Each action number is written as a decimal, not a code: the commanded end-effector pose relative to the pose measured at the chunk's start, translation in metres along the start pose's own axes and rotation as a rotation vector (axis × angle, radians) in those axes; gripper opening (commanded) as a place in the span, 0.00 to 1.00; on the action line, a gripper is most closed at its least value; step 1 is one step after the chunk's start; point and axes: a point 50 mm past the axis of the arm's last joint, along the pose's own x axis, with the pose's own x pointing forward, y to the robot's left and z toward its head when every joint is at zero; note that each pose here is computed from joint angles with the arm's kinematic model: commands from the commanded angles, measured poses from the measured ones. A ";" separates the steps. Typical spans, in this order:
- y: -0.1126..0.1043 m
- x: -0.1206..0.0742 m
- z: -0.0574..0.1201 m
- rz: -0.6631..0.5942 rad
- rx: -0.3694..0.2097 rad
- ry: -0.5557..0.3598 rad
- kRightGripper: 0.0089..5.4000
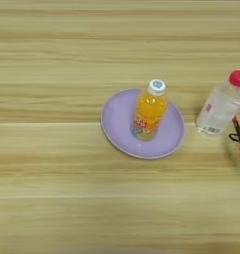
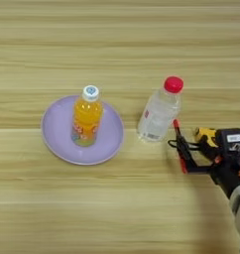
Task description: Move the objects on the table
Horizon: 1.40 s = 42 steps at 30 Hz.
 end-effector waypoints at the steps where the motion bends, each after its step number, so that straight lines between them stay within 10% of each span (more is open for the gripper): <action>1: 0.004 -0.004 0.025 0.045 -0.083 -0.081 0.99; 18: 0.043 -0.017 0.021 0.337 -0.073 0.006 0.99; 42: 0.106 0.013 0.034 0.483 -0.026 -0.181 0.99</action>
